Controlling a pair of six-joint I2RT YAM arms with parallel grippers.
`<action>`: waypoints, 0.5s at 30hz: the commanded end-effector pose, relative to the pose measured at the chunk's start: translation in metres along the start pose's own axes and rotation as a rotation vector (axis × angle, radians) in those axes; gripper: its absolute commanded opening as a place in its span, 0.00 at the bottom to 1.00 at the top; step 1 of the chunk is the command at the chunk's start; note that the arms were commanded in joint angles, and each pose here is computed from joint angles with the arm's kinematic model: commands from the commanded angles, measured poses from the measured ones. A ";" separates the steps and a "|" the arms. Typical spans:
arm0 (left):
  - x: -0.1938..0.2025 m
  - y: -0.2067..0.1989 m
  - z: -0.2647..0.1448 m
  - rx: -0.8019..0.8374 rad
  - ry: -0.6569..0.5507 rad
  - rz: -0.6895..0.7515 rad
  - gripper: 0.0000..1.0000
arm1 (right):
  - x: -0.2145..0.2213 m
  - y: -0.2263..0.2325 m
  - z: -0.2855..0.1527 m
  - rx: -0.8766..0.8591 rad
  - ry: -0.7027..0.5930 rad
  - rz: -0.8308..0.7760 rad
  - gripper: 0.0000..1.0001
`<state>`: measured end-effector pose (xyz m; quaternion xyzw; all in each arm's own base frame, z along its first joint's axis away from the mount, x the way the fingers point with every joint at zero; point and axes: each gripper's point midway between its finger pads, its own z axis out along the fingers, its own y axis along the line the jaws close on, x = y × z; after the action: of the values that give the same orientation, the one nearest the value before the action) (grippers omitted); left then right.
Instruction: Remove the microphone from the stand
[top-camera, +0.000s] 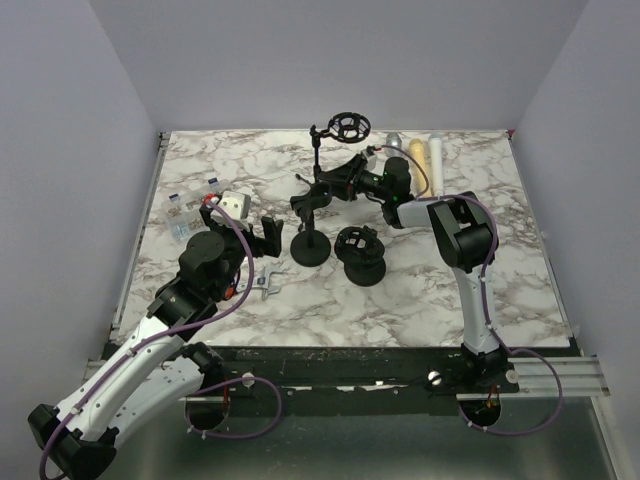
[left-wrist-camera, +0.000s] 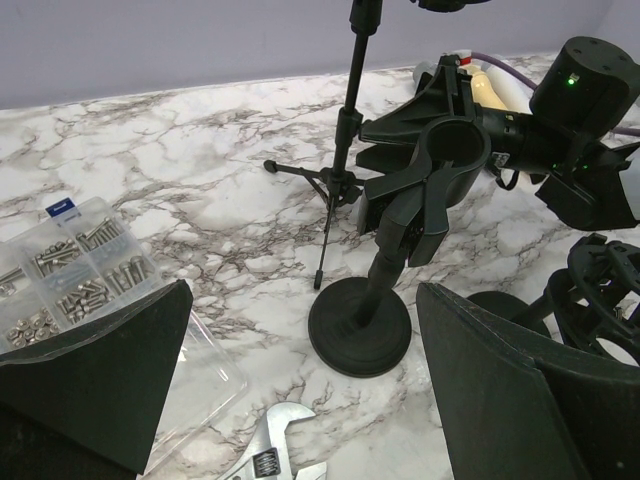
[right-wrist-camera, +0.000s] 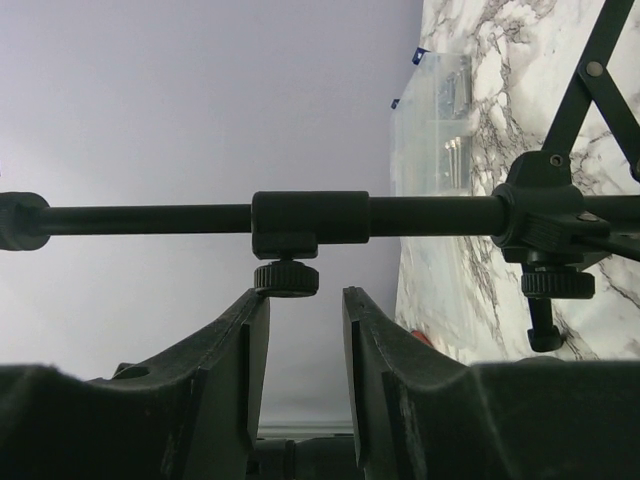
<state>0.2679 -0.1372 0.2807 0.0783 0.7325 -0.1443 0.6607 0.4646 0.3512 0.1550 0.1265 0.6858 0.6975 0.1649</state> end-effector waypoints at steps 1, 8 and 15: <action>-0.008 -0.003 -0.001 0.021 -0.024 -0.010 0.99 | -0.008 -0.005 0.007 -0.002 -0.018 0.003 0.41; -0.008 -0.004 -0.001 0.023 -0.023 -0.011 0.98 | -0.013 -0.006 0.008 0.011 -0.030 -0.018 0.33; -0.007 -0.004 0.000 0.026 -0.021 -0.010 0.98 | -0.022 -0.017 0.010 0.094 -0.059 -0.082 0.12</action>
<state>0.2675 -0.1384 0.2804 0.0809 0.7325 -0.1467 0.6598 0.4740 0.3540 0.1564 0.1154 0.6930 0.6882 0.1812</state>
